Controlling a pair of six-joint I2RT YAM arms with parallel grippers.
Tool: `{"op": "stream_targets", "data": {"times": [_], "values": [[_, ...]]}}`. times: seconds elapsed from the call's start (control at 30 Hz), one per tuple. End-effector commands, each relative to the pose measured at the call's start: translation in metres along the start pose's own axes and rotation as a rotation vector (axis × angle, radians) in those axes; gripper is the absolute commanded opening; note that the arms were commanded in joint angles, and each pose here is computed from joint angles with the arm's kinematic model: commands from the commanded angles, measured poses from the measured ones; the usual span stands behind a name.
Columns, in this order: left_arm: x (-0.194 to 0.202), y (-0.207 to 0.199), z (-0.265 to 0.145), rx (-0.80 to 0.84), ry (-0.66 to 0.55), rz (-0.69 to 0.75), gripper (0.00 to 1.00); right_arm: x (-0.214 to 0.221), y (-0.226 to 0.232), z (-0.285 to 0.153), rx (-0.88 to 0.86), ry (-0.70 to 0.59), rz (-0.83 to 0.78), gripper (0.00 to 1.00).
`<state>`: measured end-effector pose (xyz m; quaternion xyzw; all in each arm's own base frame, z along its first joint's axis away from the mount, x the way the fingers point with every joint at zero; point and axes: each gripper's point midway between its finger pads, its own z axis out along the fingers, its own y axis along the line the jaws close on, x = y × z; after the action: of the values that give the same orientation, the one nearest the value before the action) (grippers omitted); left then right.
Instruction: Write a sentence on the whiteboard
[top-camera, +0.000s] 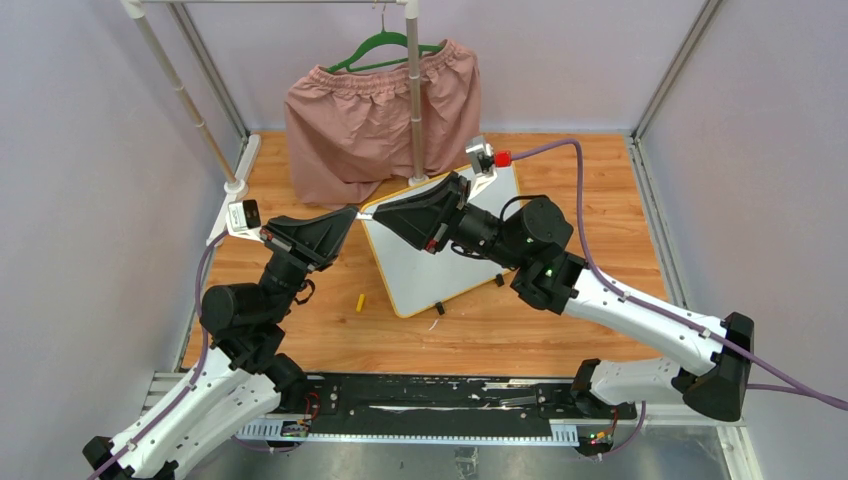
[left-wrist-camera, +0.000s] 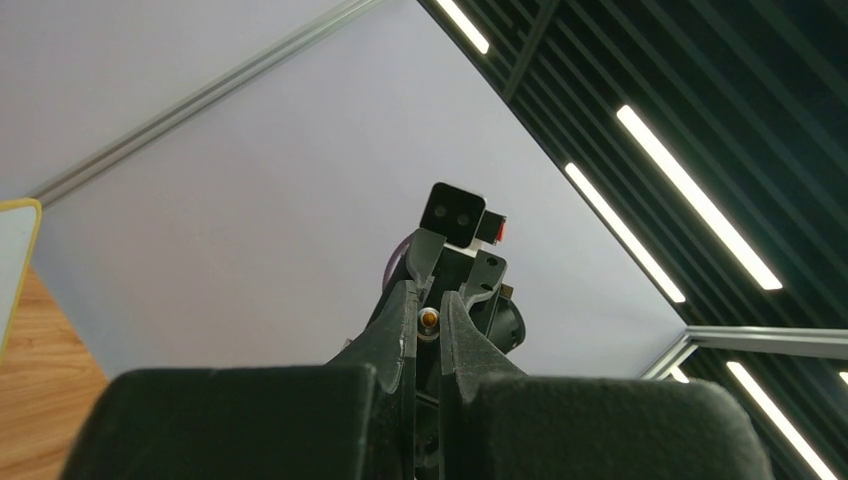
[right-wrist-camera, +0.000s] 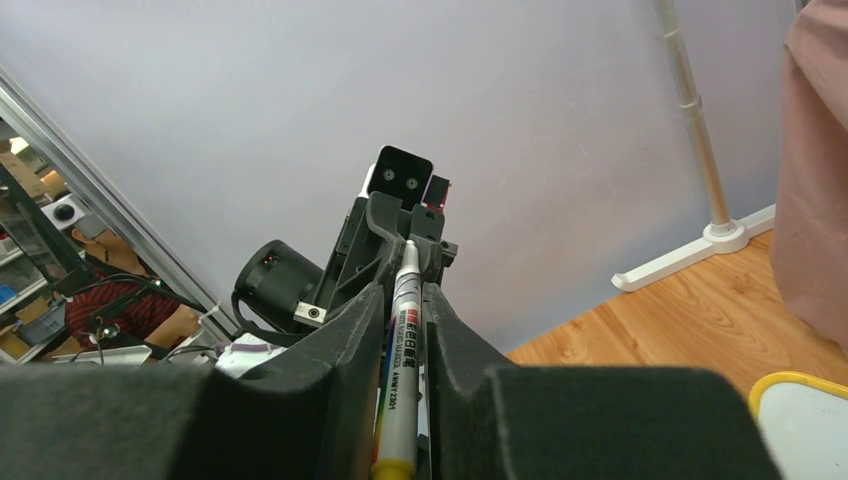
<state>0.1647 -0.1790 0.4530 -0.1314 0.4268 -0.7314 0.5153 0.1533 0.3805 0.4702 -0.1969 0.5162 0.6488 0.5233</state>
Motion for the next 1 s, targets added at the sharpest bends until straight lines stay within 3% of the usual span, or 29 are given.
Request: {"op": "stream_targets", "data": {"times": [0.0, 0.1, 0.17, 0.37, 0.7, 0.87, 0.97], "values": [[-0.0022, -0.0143, 0.0015, 0.044, -0.005, -0.012, 0.0, -0.0123, 0.0182, 0.0033, -0.056, -0.015, -0.01, 0.19], [-0.0022, -0.0143, 0.0014, 0.044, -0.005, -0.011, 0.0, -0.0105, 0.0192, 0.0035, -0.064, -0.007, -0.01, 0.07], [-0.0025, -0.0143, 0.0015, 0.044, -0.007, -0.009, 0.0, -0.0097, 0.0203, 0.0032, -0.069, -0.001, -0.01, 0.05], [-0.0039, -0.014, 0.002, 0.043, -0.015, 0.002, 0.0, -0.0067, 0.0198, 0.0014, -0.062, 0.02, -0.004, 0.26], [-0.0008, -0.0115, 0.0044, 0.037, 0.0, 0.006, 0.0, -0.0074, 0.0201, -0.0011, -0.048, 0.039, -0.016, 0.19], [-0.0004, -0.0104, 0.0051, 0.034, 0.001, 0.001, 0.0, -0.0103, 0.0204, -0.0025, -0.043, 0.03, -0.021, 0.32], [-0.0004, -0.0104, 0.0051, 0.034, 0.001, 0.003, 0.0, -0.0122, 0.0198, -0.0037, -0.034, 0.026, -0.025, 0.33]]}}
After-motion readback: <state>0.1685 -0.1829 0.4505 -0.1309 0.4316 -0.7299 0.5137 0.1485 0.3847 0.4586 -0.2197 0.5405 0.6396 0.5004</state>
